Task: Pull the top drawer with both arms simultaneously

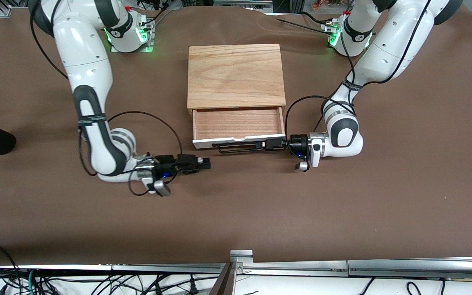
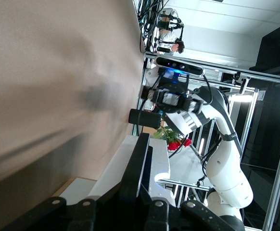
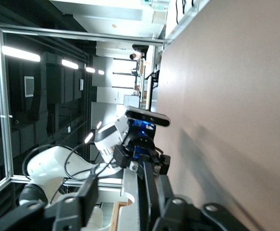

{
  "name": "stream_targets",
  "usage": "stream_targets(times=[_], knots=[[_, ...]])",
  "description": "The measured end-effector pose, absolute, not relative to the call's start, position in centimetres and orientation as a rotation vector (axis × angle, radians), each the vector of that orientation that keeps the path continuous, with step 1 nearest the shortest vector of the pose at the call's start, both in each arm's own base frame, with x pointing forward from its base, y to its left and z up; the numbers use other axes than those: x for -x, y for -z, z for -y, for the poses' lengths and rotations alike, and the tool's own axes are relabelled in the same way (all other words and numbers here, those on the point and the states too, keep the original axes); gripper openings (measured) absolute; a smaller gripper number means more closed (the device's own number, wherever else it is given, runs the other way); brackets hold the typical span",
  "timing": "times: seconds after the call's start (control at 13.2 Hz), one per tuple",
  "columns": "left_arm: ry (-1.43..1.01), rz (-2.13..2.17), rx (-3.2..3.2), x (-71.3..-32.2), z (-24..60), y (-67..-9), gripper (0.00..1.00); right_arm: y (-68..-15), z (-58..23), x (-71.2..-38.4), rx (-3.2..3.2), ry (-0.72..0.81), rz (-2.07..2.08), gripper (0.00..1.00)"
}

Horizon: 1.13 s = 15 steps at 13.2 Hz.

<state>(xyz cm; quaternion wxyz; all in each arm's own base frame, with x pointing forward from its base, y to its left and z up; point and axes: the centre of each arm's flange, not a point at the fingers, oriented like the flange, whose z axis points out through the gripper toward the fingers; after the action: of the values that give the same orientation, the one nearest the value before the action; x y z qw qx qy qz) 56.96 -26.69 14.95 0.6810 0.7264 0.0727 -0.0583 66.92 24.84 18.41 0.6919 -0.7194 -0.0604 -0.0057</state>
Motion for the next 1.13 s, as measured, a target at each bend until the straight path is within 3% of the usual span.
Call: stream_targets(times=[0.08,0.23,0.68,0.91,1.13], knots=[[0.133,-0.166,-1.634,-57.0,26.5,-14.8,0.18,-18.5,-24.7,-67.0,1.607,0.015,0.134,0.73],[0.134,-0.174,-1.646,-57.0,25.6,-14.4,0.38,-18.3,-25.3,-66.8,1.625,0.012,0.141,0.96],[0.076,-0.3,-1.753,-59.1,17.7,-12.1,1.0,-20.3,-18.5,-68.3,1.942,-0.077,0.211,1.0],[0.165,-0.282,-1.858,-61.3,15.1,-17.0,1.0,-23.7,-12.7,-69.5,2.171,-0.113,0.26,1.0],[0.206,-0.222,-2.11,-62.9,9.7,-26.1,1.0,-27.3,-11.0,-70.5,2.422,-0.213,0.28,1.0]])
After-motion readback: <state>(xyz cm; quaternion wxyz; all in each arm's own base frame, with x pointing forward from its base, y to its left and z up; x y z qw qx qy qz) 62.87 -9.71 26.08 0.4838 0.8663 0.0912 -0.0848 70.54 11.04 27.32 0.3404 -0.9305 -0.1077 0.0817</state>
